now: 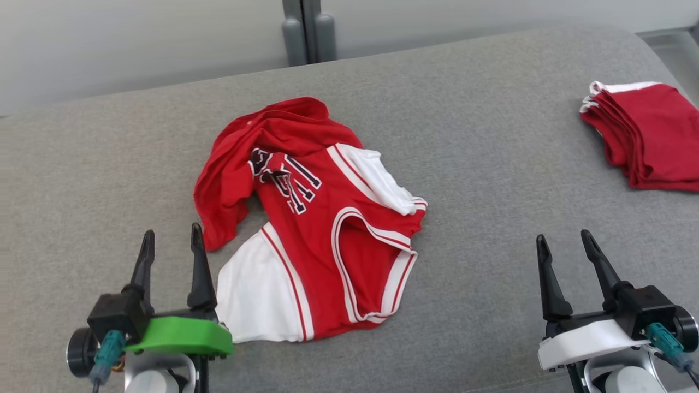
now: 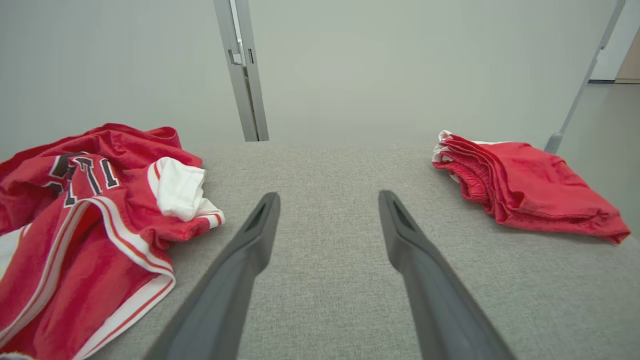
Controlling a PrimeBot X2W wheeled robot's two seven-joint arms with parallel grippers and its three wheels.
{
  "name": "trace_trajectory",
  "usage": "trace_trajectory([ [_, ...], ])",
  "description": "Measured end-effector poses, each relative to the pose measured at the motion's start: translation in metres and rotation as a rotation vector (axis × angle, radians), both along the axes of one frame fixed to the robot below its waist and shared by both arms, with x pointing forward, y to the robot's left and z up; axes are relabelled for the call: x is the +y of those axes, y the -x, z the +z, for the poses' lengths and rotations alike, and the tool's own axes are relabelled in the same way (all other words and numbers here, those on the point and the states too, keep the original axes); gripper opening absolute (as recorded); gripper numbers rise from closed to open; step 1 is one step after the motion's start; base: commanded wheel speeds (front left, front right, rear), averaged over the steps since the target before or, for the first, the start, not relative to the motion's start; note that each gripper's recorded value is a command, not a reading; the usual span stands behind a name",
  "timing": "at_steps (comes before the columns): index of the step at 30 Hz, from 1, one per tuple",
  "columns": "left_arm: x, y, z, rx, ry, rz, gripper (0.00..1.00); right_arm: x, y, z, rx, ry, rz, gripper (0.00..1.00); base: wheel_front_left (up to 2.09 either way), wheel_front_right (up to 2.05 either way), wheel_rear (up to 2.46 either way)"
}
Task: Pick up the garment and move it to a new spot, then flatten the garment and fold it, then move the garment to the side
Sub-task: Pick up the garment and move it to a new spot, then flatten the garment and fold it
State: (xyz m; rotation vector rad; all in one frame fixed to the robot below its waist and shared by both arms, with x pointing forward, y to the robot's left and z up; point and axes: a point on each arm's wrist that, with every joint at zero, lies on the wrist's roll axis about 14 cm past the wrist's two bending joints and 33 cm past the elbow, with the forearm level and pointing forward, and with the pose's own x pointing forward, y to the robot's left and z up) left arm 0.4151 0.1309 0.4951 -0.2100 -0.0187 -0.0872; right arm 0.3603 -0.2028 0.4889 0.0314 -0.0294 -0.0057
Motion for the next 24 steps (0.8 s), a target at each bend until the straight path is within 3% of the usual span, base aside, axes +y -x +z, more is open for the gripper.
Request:
trace_trajectory([
  [13,0.049,0.089,-0.023,0.056,-0.022,0.11,1.0,0.032,0.007,-0.009,0.025,-0.032,0.098,1.0,0.0,0.0,0.0],
  [24,0.063,0.111,-0.02,0.044,0.01,0.151,1.0,0.048,0.006,-0.004,0.011,-0.044,0.148,1.0,0.0,0.0,0.0],
])
